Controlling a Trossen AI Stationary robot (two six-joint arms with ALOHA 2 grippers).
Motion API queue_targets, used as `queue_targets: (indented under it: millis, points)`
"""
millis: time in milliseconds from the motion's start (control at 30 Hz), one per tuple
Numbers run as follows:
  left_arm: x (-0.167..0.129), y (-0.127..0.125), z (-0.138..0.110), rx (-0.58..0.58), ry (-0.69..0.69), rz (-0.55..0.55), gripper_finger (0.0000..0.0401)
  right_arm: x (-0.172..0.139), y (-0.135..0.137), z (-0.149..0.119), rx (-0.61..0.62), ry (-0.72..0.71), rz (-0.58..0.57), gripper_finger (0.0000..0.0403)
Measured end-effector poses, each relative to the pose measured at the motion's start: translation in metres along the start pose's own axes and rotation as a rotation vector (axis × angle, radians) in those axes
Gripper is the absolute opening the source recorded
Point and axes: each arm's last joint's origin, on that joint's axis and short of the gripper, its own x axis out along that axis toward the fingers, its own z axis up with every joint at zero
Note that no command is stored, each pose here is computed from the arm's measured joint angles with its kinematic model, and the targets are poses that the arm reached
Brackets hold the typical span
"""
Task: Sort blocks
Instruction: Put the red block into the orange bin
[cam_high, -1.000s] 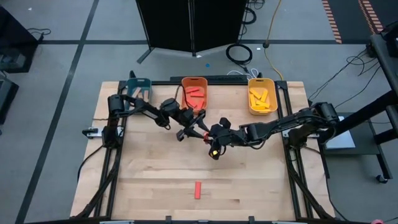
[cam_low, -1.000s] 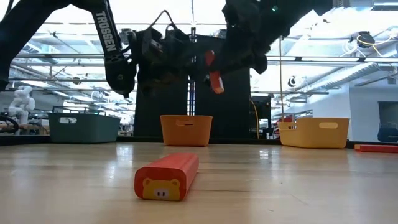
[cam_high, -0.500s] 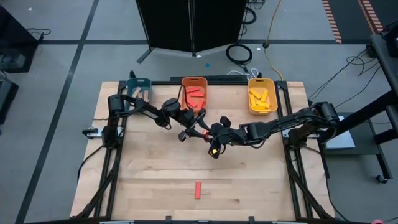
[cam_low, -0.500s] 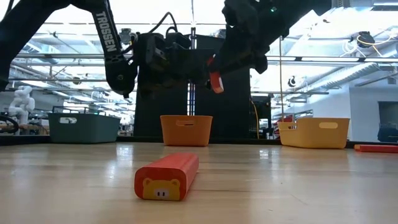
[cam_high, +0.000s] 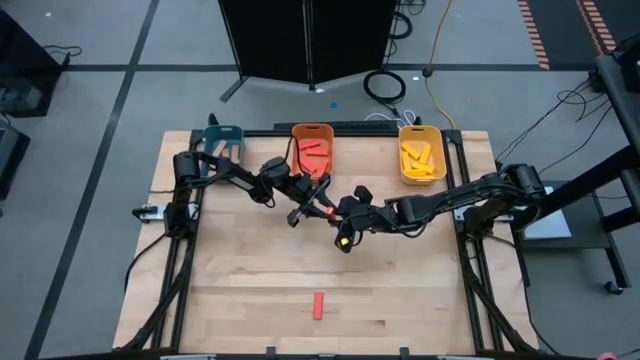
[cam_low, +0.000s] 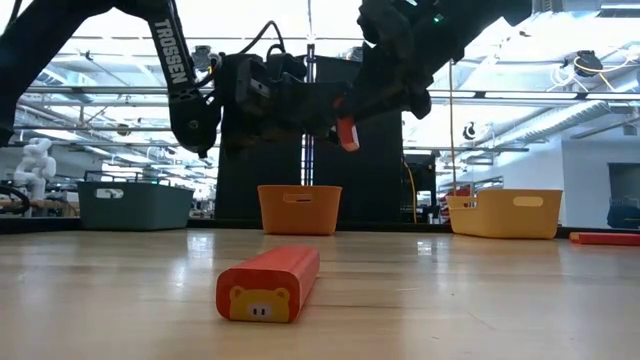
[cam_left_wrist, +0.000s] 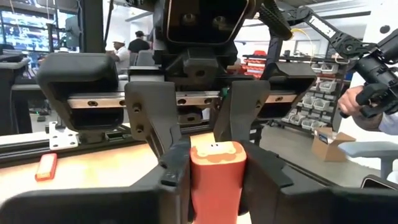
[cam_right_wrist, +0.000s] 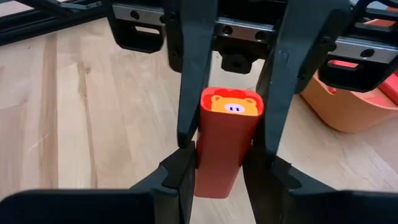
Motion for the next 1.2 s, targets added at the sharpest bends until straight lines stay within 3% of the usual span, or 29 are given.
queue_targets:
  millis: [267,467,667,767,967,1200]
  points:
    - [-0.006,0.004,0.001,0.001,-0.001,0.01,0.0085,0.0,0.0,0.0,-0.003,0.005,-0.001,0.0111]
    - [-0.024,0.015,0.013,-0.043,-0.012,0.069,0.0098,0.001,-0.008,-0.001,-0.03,0.04,-0.044,0.0154]
    - [-0.048,0.029,0.023,-0.115,0.001,0.159,0.0092,0.004,-0.025,0.003,-0.12,0.015,-0.214,0.0193]
    - [-0.068,0.039,0.03,-0.184,0.01,0.267,0.0092,0.005,-0.034,0.002,-0.124,0.024,-0.317,0.02]
    - [-0.107,0.05,0.04,-0.358,0.073,0.534,0.0091,0.006,-0.039,0.001,-0.043,0.032,-0.337,0.0199]
    - [-0.14,0.052,0.046,-0.537,0.23,0.986,0.0101,0.003,-0.032,-0.004,-0.098,0.061,-0.315,0.0199]
